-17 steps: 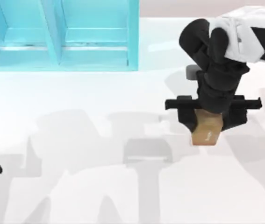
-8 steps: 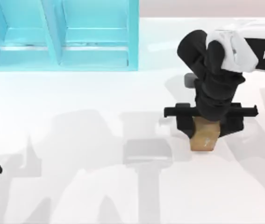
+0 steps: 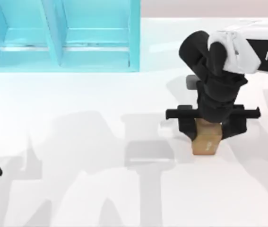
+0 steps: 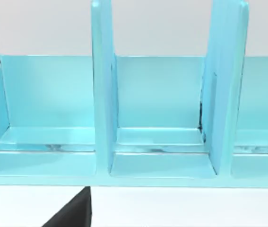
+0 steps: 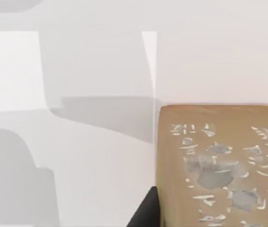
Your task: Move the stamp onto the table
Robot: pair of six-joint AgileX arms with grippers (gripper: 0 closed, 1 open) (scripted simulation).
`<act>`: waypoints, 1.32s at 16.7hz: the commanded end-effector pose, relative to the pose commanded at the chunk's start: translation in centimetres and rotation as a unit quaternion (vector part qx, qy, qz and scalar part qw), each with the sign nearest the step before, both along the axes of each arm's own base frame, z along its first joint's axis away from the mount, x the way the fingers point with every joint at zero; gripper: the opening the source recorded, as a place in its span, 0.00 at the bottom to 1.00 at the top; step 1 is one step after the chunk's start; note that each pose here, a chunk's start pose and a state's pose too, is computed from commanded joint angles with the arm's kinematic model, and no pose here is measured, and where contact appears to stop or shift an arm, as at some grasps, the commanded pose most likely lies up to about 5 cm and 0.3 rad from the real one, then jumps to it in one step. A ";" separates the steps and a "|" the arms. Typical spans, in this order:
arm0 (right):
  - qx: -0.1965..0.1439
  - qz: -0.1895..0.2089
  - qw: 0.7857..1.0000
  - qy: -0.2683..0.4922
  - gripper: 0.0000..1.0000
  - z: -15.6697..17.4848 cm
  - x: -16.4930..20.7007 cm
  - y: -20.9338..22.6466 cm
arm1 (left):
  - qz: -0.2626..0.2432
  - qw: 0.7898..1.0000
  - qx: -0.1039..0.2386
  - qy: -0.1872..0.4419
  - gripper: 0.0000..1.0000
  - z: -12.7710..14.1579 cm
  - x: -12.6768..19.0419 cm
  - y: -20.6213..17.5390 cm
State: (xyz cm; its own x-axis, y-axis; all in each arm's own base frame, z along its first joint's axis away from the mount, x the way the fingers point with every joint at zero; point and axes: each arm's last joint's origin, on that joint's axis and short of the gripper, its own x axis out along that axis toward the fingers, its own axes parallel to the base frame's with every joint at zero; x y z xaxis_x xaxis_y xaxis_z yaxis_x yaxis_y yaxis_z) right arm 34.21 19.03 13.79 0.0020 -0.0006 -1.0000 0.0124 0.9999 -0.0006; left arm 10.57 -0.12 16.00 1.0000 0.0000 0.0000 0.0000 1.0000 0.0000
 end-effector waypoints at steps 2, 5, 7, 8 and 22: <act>0.000 0.000 1.000 0.000 0.83 0.0 0.0 0.0 | 0.000 1.000 0.000 0.000 1.00 0.0 0.0 0.0; 0.000 0.000 1.000 0.000 1.00 0.0 0.0 0.0 | 0.000 1.000 0.000 0.000 1.00 0.0 0.0 0.0; 0.000 0.000 1.000 0.000 1.00 0.0 0.0 0.0 | 0.000 1.000 0.000 0.000 1.00 0.0 0.0 0.0; 0.000 0.000 1.000 0.000 1.00 0.0 0.0 0.0 | 0.000 1.000 0.000 0.000 1.00 0.0 0.0 0.0; -0.004 0.002 1.000 0.008 1.00 8.7 0.9 0.7 | 0.000 1.000 0.000 0.000 1.00 0.0 0.0 0.0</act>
State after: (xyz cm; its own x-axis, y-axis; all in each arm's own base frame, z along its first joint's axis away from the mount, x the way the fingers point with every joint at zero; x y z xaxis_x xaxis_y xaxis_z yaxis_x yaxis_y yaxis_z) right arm 35.09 19.74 22.51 -0.0144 -0.0091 -0.9999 0.0075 0.9999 -0.0092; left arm 10.57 -0.12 16.00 1.0000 0.0000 0.0000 0.0000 1.0000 0.0000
